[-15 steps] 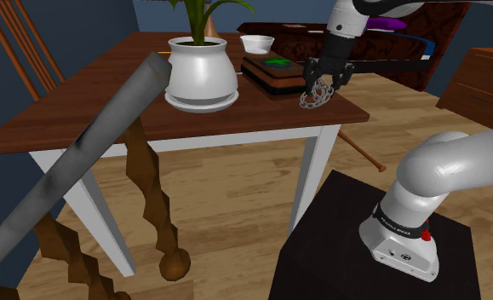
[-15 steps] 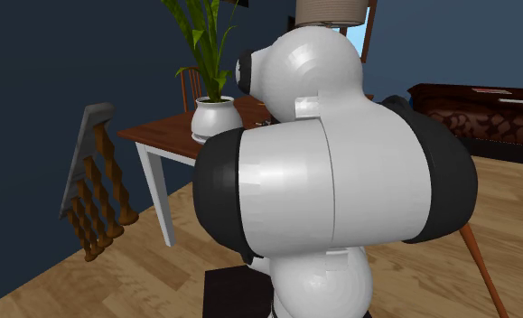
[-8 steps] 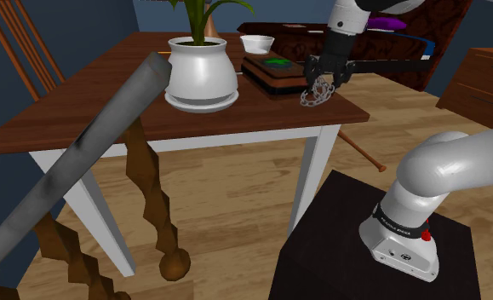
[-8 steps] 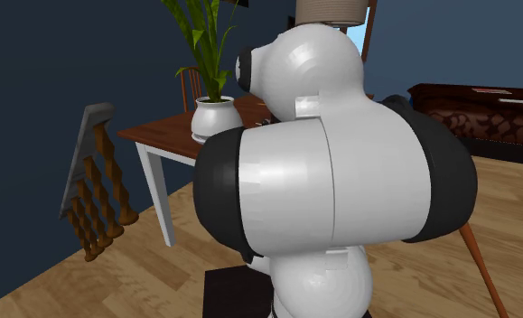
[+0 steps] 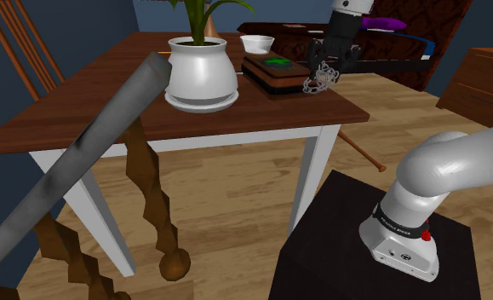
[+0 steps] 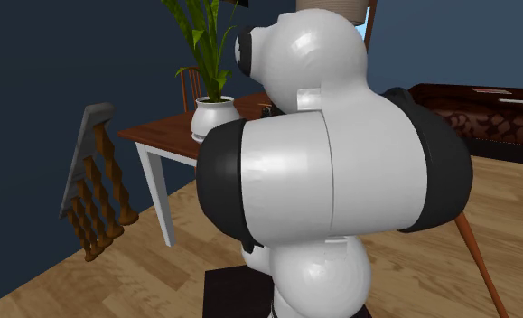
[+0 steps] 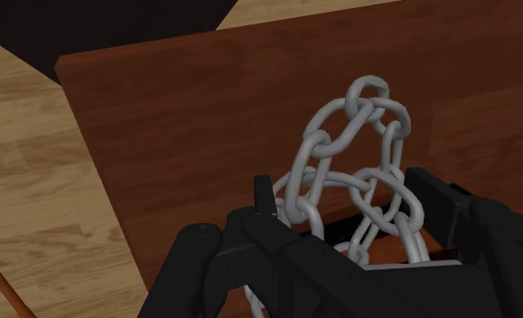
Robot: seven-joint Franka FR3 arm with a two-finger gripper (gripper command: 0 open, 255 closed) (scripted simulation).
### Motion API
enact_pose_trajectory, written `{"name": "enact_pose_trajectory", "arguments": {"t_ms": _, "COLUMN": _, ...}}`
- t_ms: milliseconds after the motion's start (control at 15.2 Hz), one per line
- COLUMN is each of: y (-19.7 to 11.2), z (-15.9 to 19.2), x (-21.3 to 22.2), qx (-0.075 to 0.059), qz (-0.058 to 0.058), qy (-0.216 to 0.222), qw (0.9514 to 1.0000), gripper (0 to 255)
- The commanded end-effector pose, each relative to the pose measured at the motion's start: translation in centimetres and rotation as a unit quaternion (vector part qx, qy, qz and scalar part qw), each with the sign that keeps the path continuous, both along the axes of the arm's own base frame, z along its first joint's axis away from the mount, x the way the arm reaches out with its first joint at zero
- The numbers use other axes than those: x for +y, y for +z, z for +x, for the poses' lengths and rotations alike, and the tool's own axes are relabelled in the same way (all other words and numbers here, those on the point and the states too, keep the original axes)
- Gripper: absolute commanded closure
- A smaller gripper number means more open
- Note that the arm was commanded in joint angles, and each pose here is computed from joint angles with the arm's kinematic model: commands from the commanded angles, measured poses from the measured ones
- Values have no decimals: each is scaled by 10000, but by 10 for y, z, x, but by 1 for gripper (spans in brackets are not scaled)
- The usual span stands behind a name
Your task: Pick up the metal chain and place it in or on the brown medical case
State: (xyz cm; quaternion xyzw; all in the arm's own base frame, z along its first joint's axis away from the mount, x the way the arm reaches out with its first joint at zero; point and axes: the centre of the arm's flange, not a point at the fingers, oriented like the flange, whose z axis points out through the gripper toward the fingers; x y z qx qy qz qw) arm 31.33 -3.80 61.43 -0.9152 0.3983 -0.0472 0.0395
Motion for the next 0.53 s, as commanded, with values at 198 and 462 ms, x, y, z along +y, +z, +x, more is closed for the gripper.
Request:
{"name": "enact_pose_trajectory", "arguments": {"t_ms": 198, "y": 26, "z": 1, "x": 0, "qx": 1, "qz": 0, "qy": 0, "qw": 10000, "gripper": 255}}
{"name": "enact_pose_trajectory", "arguments": {"t_ms": 462, "y": 47, "z": 1, "x": 0, "qx": 1, "qz": 0, "qy": 0, "qw": 10000, "gripper": 255}}
